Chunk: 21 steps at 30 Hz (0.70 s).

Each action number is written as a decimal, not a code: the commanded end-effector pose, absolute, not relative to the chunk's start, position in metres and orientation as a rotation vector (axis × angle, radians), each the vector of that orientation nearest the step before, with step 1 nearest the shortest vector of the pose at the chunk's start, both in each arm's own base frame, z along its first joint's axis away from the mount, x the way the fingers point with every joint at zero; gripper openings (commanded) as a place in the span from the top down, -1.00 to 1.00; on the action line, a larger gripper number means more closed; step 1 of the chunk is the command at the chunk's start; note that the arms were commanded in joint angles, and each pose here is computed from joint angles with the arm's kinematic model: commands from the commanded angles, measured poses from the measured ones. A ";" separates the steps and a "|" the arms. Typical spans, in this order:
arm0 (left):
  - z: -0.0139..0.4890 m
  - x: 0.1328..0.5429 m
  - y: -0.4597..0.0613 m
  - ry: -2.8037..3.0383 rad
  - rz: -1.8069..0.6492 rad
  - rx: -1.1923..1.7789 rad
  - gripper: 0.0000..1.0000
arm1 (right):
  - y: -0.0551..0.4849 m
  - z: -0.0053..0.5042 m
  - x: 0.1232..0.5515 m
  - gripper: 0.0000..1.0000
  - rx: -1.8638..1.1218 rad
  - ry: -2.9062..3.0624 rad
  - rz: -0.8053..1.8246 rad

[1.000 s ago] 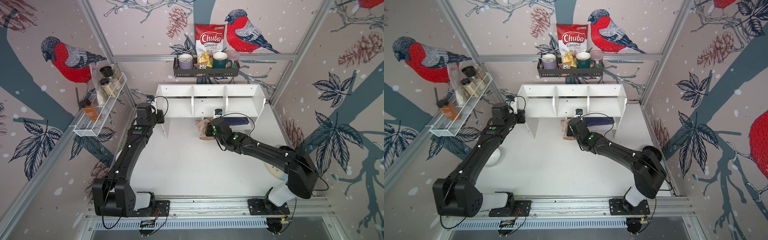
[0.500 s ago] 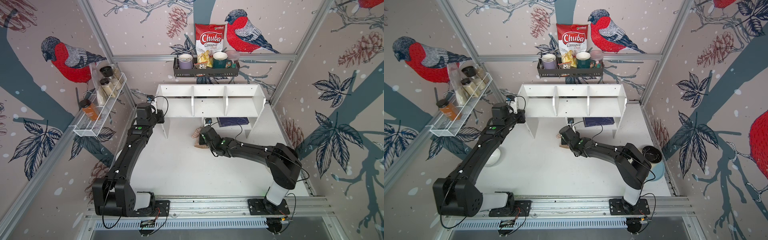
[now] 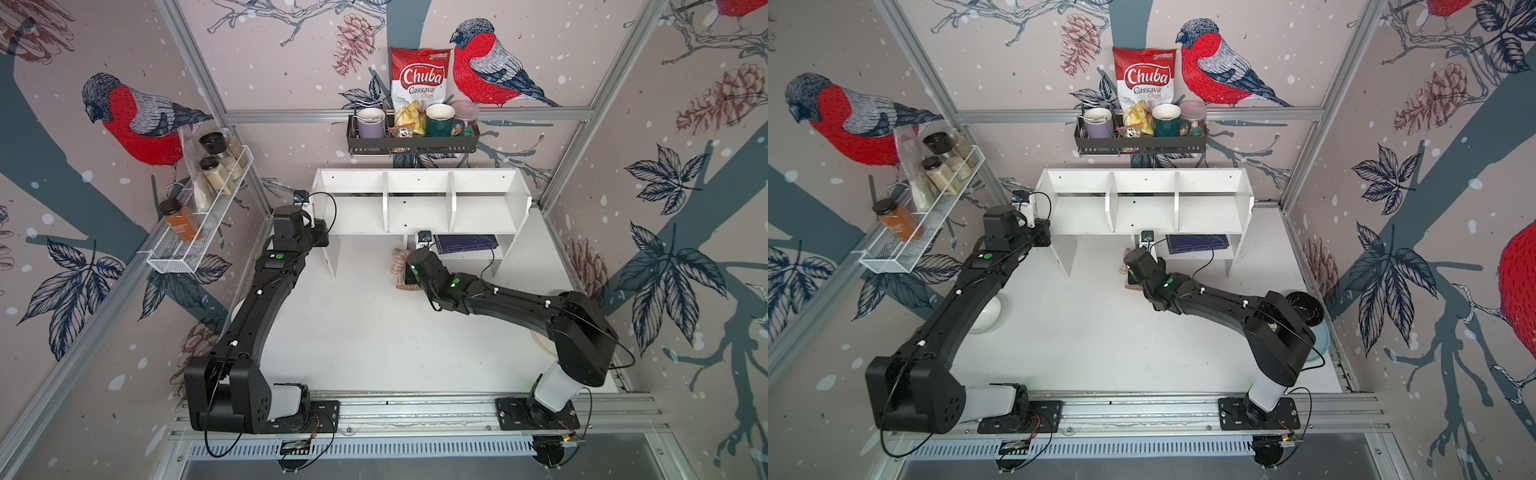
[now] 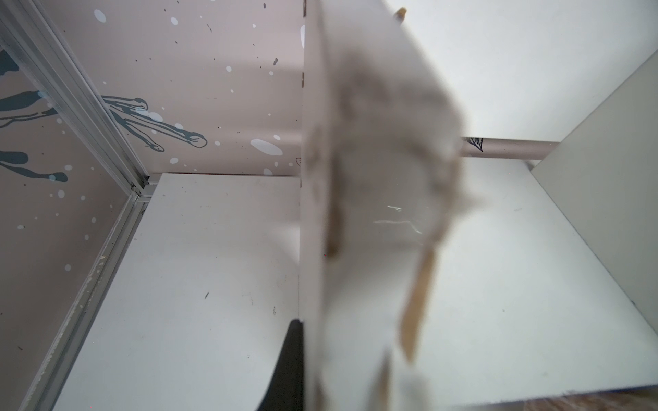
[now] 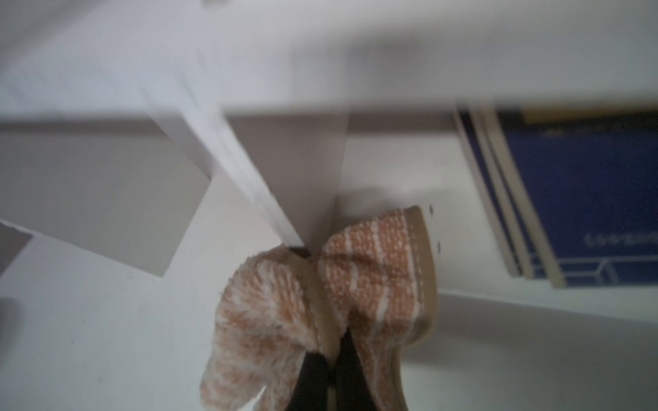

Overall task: Wipe the bookshelf clean with a cloth
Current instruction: Wipe the dust from the shelf.

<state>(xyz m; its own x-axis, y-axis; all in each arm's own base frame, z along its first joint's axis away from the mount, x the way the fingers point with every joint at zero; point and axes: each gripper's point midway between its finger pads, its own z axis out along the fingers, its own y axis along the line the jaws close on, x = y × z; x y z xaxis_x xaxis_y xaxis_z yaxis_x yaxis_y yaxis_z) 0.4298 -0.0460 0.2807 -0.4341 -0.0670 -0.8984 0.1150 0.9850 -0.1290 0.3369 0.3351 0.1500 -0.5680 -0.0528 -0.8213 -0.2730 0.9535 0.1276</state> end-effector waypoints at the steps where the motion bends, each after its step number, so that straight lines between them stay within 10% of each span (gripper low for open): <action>1: 0.293 0.423 -0.076 1.986 -0.478 0.018 1.00 | 0.336 0.139 0.328 1.00 -0.198 2.189 0.330; 21: 0.297 0.423 -0.076 1.973 -0.493 0.002 1.00 | 0.089 0.371 0.322 1.00 0.289 1.975 0.205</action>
<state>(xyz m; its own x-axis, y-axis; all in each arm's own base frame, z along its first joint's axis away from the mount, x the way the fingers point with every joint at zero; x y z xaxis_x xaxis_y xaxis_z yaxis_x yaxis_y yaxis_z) 0.4281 -0.0460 0.2813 -0.4360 -0.0684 -0.8973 0.1144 0.9848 -0.1307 0.3150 0.0919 0.3873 -0.2680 0.3259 -0.9066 0.1385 0.9443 0.2985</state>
